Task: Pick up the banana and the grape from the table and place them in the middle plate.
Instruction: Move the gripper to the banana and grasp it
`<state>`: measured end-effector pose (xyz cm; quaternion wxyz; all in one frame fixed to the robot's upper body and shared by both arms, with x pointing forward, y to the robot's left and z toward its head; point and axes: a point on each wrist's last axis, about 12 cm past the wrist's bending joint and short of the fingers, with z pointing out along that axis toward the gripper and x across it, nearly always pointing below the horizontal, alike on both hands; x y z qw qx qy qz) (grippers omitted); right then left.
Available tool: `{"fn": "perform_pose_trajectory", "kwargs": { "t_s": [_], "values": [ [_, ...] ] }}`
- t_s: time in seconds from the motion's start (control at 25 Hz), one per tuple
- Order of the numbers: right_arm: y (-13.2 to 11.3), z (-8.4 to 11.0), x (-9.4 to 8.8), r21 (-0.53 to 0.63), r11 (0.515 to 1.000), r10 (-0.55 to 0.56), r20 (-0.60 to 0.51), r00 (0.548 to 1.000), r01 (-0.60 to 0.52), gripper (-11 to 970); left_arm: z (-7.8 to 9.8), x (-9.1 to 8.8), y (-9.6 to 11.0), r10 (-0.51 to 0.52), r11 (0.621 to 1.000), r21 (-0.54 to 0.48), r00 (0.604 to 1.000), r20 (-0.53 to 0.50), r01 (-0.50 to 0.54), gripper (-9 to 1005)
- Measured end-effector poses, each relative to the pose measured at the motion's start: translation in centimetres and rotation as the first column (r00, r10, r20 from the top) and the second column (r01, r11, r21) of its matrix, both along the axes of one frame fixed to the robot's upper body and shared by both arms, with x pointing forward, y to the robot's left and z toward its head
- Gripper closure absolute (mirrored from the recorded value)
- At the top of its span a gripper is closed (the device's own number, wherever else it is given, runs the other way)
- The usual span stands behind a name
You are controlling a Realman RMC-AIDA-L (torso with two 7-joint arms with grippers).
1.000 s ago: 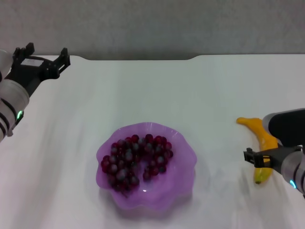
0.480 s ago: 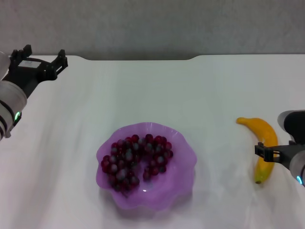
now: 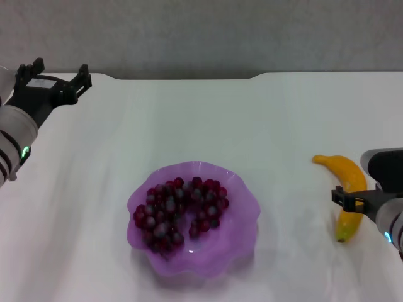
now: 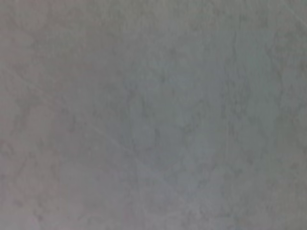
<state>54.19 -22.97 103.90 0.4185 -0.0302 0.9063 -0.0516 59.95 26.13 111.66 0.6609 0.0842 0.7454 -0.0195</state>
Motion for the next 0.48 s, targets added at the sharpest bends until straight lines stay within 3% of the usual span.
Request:
{"fn": "perform_pose_trajectory", "kwargs": {
  "t_s": [0.16,0.48],
  "values": [
    [-0.48,-0.31,-0.22,-0.016,0.999,-0.038,0.021,0.999,0.039,129,-0.01,-0.05,0.06,0.001,1.0,0.0,1.0,-0.001,-0.001,117],
    [-0.53,-0.88,0.56,-0.025,1.0,-0.01,0.027,1.0,0.011,129,0.08,0.01,0.05,0.001,1.0,-0.001,1.0,0.003,-0.001,118]
  ]
}}
